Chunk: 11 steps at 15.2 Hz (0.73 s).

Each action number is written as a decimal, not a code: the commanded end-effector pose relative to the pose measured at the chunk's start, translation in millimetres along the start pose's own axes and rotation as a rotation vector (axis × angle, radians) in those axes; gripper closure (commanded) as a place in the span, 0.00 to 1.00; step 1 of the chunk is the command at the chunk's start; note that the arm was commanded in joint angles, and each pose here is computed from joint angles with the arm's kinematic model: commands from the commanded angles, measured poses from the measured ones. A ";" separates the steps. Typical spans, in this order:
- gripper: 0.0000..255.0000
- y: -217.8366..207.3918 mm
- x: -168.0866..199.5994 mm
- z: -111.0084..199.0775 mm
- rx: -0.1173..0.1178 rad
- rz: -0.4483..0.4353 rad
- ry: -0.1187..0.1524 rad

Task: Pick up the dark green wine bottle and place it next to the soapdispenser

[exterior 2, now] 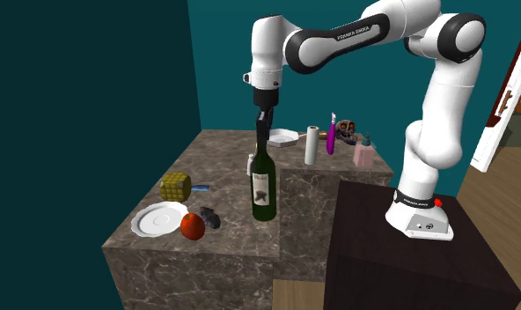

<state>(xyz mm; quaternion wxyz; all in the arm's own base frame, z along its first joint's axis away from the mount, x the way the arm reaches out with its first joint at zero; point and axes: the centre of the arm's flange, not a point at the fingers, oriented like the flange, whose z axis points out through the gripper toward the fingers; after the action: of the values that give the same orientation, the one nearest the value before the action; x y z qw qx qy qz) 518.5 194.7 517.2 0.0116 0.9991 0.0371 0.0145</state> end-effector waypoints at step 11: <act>1.00 1.7 0.3 -64.3 0.000 0.000 0.000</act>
<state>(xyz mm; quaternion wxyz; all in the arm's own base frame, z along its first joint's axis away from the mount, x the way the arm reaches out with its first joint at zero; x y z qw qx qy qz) 516.8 195.0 576.0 0.0115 0.9991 0.0370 0.0146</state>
